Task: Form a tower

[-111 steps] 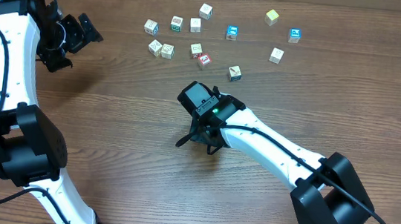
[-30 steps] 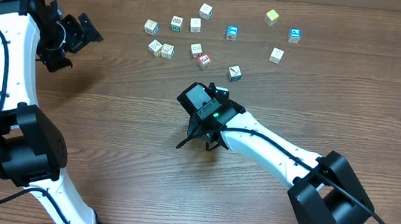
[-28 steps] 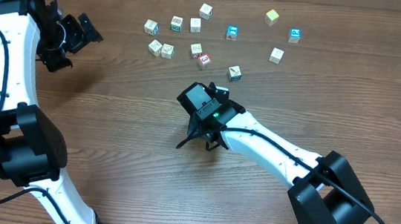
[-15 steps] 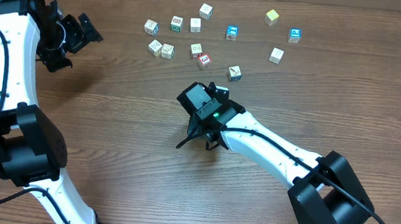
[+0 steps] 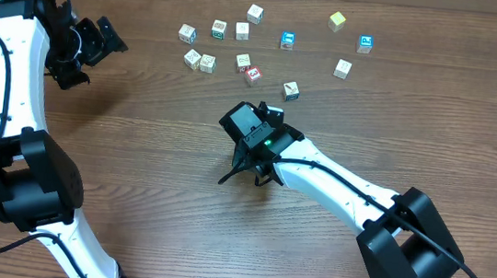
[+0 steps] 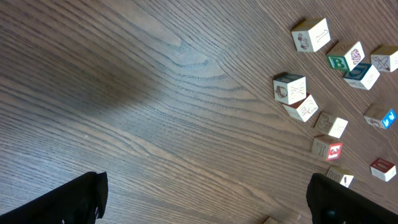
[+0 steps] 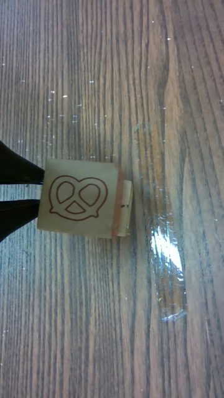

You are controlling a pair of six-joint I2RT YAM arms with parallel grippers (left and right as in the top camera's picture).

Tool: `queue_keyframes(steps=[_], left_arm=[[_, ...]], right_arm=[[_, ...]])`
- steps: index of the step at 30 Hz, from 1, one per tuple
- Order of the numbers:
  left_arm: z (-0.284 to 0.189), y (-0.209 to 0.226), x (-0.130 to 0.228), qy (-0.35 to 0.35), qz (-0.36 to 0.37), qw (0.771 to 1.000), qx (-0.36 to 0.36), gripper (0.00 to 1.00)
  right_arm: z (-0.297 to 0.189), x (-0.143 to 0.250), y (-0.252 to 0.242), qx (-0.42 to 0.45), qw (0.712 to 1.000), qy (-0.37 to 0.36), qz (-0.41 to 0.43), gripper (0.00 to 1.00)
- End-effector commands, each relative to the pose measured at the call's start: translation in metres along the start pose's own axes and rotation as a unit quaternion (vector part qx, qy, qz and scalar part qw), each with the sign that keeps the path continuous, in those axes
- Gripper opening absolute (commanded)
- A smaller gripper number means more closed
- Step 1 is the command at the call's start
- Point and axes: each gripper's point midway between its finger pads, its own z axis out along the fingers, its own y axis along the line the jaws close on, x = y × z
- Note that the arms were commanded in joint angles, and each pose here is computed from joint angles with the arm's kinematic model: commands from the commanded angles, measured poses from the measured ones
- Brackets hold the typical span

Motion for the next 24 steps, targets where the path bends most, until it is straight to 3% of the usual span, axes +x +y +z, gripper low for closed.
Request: queue_keyframes(steps=[1,24], left_arm=[[-0.0041,-0.0067,-0.0012,-0.006,0.015,1.000,0.007,1.00],[-0.0041,-0.0066,-0.0011,-0.005,0.015,1.000,0.007,1.00]], right_arm=[[0.0006,-0.0027,-0.0011,0.003,1.000,-0.010,-0.002,0.08],[0.0008,-0.0040,-0.0012,0.002,1.000,-0.011,-0.002,0.08]])
